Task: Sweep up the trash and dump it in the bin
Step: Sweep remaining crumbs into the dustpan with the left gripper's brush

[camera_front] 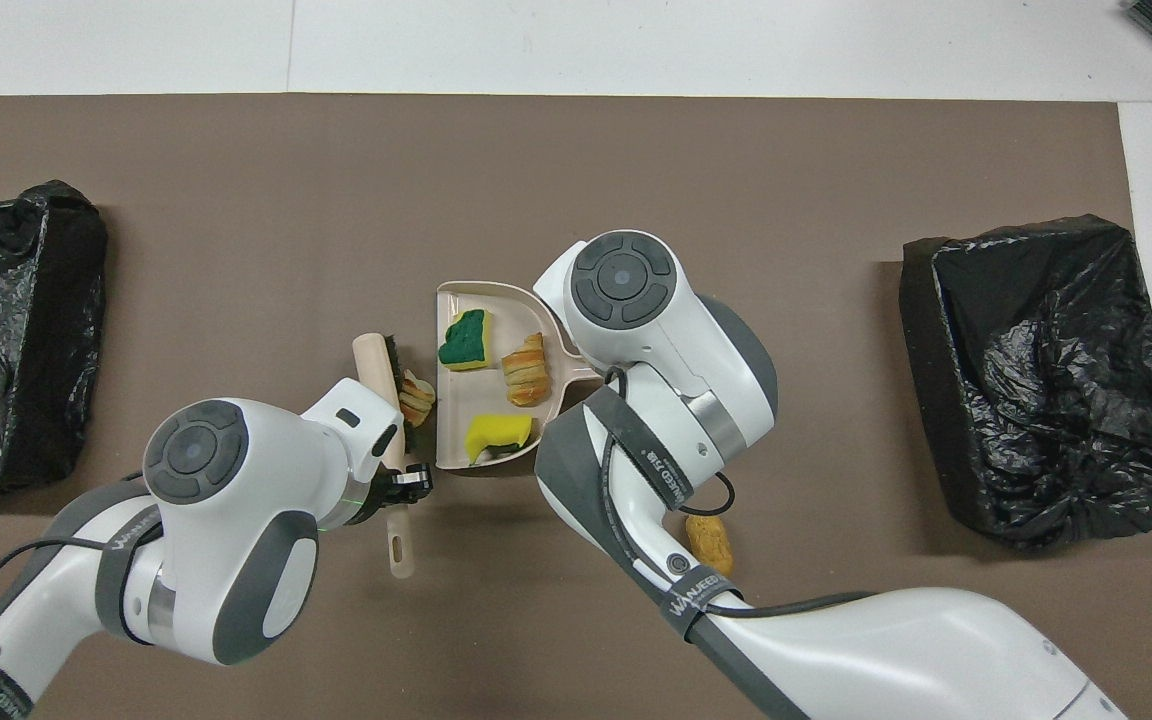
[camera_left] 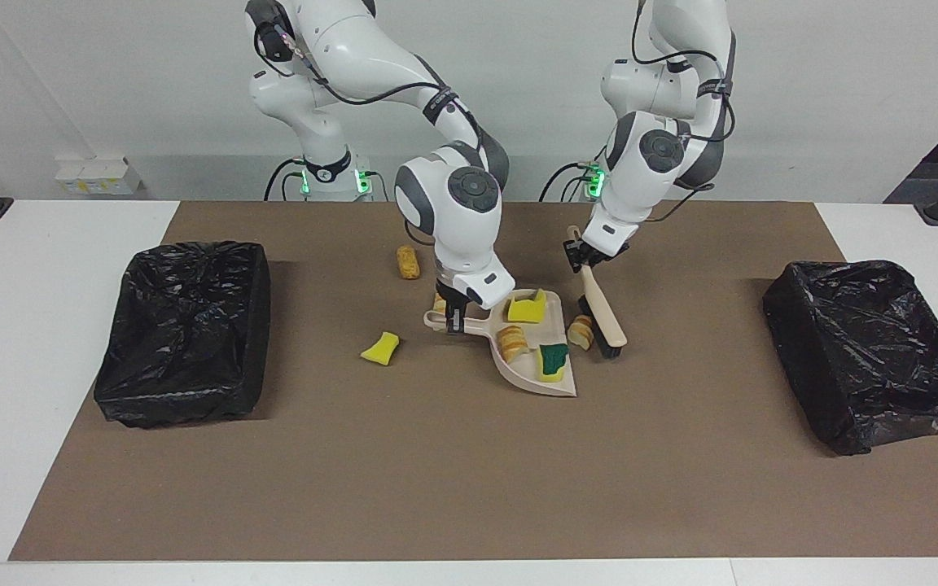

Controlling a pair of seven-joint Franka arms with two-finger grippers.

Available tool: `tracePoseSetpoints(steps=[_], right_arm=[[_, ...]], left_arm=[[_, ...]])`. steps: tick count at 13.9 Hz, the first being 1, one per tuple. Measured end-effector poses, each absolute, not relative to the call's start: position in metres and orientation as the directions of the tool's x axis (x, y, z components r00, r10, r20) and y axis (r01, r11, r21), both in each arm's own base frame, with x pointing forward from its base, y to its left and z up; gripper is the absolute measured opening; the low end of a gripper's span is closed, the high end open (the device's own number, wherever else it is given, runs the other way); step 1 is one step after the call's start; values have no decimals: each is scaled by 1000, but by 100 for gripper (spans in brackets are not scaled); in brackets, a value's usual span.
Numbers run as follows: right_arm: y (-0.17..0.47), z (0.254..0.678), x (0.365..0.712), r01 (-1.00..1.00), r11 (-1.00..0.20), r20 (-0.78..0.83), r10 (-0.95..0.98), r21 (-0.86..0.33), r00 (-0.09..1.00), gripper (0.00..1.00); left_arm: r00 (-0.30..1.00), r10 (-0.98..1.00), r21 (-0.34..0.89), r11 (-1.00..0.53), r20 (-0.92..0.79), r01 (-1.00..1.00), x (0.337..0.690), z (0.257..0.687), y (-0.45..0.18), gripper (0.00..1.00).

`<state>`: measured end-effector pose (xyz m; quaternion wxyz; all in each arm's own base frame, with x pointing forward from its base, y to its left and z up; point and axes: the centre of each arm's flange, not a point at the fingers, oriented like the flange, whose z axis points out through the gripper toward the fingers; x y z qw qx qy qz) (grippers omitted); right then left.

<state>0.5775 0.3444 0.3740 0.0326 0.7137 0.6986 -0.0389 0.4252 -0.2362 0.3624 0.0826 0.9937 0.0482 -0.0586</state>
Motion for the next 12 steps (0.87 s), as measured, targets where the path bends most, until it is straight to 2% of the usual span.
tracePoseSetpoints(steps=[4, 6, 9, 12], right_arm=[[344, 374, 578, 1000, -22, -101, 995, -8, 21, 32], [344, 374, 578, 1000, -22, -101, 995, -7, 21, 32], [345, 375, 578, 1000, -22, -100, 995, -7, 21, 32], [345, 375, 578, 1000, -22, -100, 995, -6, 21, 32]], left_arm=[[996, 3, 218, -976, -90, 23, 416, 376, -285, 26], [997, 8, 231, -973, -81, 27, 424, 388, -288, 26], [994, 67, 242, -967, -83, 85, 450, 407, -264, 26], [988, 127, 222, -964, -92, 144, 471, 407, -223, 26]])
